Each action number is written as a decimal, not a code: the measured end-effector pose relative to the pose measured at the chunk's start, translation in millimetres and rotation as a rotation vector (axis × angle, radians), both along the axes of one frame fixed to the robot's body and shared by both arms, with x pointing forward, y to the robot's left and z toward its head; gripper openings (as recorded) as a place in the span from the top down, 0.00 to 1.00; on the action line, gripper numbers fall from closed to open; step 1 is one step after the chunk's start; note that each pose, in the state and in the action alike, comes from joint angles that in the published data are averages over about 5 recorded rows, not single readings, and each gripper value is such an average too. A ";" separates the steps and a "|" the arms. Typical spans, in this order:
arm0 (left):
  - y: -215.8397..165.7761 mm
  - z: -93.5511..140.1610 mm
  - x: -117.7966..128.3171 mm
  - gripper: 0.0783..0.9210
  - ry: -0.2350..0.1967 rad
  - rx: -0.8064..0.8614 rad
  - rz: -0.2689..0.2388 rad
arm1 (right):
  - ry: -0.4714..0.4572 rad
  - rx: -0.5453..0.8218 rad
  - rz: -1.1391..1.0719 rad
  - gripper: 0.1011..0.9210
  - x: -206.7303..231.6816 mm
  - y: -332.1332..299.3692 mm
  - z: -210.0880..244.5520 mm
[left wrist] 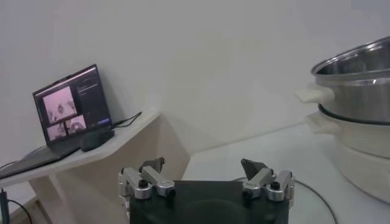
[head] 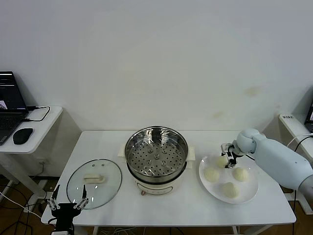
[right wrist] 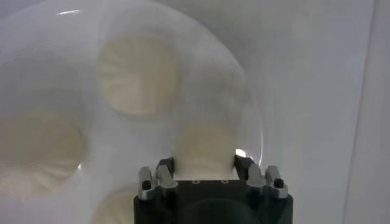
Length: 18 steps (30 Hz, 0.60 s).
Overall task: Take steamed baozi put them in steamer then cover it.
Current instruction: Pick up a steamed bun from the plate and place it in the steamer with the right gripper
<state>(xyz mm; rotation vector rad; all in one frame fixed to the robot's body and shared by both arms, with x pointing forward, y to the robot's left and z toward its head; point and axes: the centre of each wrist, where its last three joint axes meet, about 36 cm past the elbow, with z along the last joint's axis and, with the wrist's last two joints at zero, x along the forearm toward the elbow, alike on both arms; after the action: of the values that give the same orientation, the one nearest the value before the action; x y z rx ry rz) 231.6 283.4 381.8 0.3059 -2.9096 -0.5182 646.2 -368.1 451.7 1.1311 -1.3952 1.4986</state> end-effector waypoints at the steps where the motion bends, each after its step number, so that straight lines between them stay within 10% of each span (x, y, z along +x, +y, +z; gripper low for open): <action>1: -0.2 0.0 -0.1 0.12 0.000 0.000 0.000 | 0.000 0.001 0.000 0.42 -0.5 -0.1 0.1; 18: -0.2 2.3 3.2 0.12 -0.011 0.006 -0.013 | -0.048 0.023 0.002 0.46 -16.4 -14.9 51.2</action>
<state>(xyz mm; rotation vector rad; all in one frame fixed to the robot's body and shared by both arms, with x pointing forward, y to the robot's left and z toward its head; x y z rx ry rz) 234.8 283.3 384.1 0.2913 -2.9232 -0.5293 629.8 -383.1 502.9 1.1177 -1.4477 1.5230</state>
